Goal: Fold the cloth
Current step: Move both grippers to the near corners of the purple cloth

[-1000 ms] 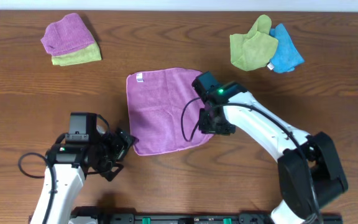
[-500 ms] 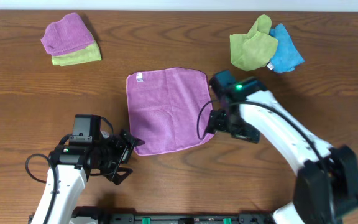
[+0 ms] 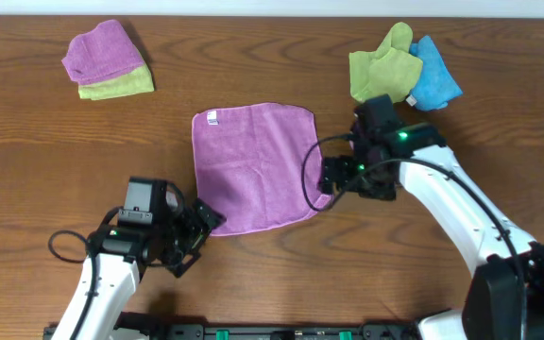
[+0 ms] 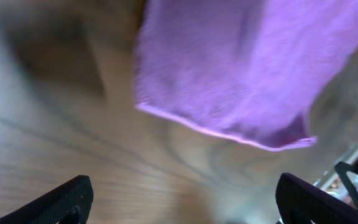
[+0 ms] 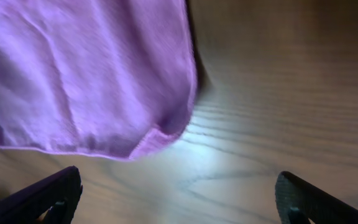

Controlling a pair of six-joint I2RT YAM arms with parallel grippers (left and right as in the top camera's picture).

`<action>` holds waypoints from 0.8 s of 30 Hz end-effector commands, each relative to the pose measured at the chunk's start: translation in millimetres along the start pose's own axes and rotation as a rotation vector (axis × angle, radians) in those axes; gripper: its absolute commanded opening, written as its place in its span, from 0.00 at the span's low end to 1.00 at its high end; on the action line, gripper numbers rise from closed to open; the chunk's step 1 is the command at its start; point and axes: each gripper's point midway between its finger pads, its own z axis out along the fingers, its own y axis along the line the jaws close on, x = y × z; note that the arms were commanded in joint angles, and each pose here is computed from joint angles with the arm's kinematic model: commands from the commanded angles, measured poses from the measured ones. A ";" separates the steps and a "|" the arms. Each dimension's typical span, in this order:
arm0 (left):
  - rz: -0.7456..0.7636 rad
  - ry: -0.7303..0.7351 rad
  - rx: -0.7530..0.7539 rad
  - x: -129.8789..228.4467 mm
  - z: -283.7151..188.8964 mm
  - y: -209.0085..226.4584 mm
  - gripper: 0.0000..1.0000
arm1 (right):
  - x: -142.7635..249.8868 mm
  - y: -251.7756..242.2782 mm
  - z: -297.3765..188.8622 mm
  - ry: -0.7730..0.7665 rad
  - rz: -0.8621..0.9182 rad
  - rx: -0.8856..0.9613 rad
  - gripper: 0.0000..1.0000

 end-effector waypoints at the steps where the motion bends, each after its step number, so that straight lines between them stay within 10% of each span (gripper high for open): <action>1: 0.021 -0.024 -0.018 1.5 1.2 12.2 0.95 | 14.4 0.6 0.1 0.012 -0.022 -0.104 0.99; 24: -0.123 -0.174 0.129 -28.3 34.2 21.4 0.95 | 15.3 4.0 37.2 -0.099 0.185 -0.315 0.96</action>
